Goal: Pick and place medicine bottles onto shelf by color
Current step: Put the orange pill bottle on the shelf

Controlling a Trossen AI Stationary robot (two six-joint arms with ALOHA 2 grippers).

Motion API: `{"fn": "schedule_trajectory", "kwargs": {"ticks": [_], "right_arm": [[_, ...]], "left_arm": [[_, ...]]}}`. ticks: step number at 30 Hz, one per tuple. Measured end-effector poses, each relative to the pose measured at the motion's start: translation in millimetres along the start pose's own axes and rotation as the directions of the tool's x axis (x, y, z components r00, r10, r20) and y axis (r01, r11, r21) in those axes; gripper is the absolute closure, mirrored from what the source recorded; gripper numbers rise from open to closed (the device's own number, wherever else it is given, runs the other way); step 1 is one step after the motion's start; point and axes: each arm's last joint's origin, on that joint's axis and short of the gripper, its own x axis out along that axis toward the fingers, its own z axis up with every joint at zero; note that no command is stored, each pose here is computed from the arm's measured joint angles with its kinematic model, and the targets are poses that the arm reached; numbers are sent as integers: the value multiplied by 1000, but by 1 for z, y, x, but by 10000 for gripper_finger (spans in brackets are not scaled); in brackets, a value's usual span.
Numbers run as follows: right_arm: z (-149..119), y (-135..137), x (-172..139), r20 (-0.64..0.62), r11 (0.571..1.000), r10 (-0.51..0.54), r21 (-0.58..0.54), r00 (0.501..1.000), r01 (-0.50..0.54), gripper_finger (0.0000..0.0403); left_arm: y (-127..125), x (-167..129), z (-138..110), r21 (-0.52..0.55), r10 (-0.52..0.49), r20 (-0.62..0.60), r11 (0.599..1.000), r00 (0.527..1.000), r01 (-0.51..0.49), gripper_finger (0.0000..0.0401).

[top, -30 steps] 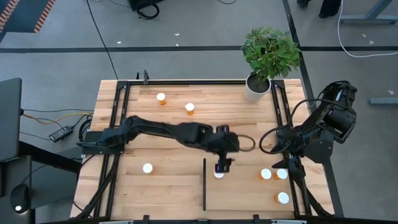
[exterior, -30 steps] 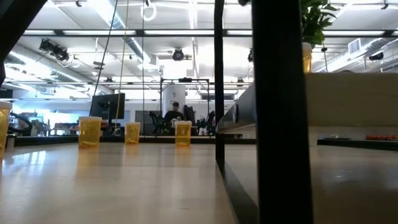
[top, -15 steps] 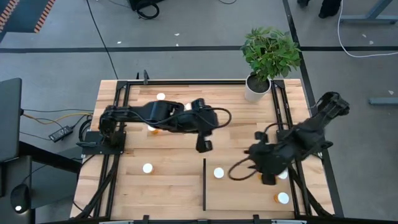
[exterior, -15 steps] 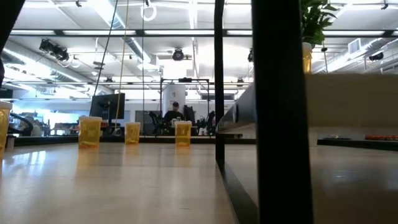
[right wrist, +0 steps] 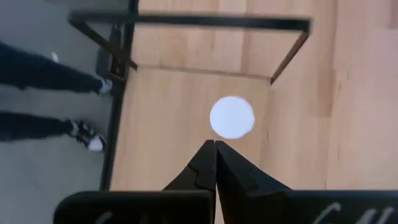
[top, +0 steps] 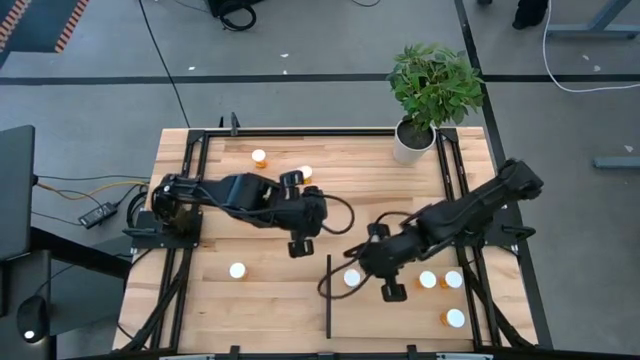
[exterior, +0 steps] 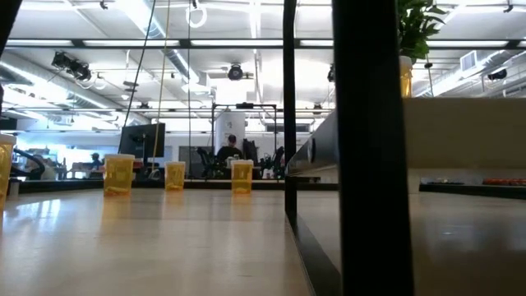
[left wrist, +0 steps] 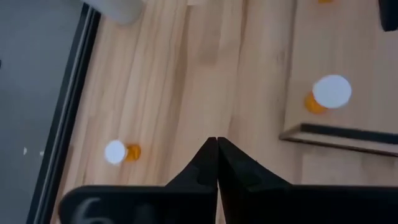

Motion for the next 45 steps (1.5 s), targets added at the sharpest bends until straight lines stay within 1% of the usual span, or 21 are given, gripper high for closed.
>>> {"fn": "schedule_trajectory", "kwargs": {"ticks": [2, 5, 9, 11, 17, 20, 23, 27, 32, 45], "right_arm": [[1, 0, 8, -17, 1000, -7, -18, 1000, 7, 396], [6, 0, 16, 0, 1000, -4, -25, 1000, 4, 396], [13, -3, 26, 17, 999, 6, -43, 1000, -5, 396], [15, -8, 34, -8, 999, 13, -35, 1000, -14, 396], [19, -16, 53, -63, 1000, 27, -13, 998, -28, 397], [20, -19, 62, -100, 999, 51, 1, 994, -51, 397], [18, -23, 67, -118, 999, 45, 12, 992, -44, 397], [9, -31, 77, -162, 999, 37, 45, 986, -30, 397], [6, -34, 86, -149, 997, 69, 50, 986, -63, 397], [-1, -37, 96, -156, 997, 68, 58, 985, -59, 397]], "left_arm": [[-2, -9, -4, -5, 3, 4, 1000, 1000, -3, 398], [0, -26, -15, -4, 15, -23, 1000, 1000, -15, 399], [6, -48, -29, -41, 16, -2, 999, 1000, -16, 399], [12, -55, -37, -80, 19, 4, 997, 1000, -18, 400], [18, -60, -73, -198, 30, -41, 979, 999, -37, 400], [16, -58, -87, -251, 23, -29, 967, 999, -30, 400], [11, -55, -96, -291, 11, 7, 957, 1000, -9, 399], [6, -50, -102, -317, 0, 26, 948, 1000, 9, 400], [5, -47, -103, -325, 3, 25, 946, 1000, 5, 397], [4, -47, -101, -338, 2, 51, 941, 999, 16, 399]]}}
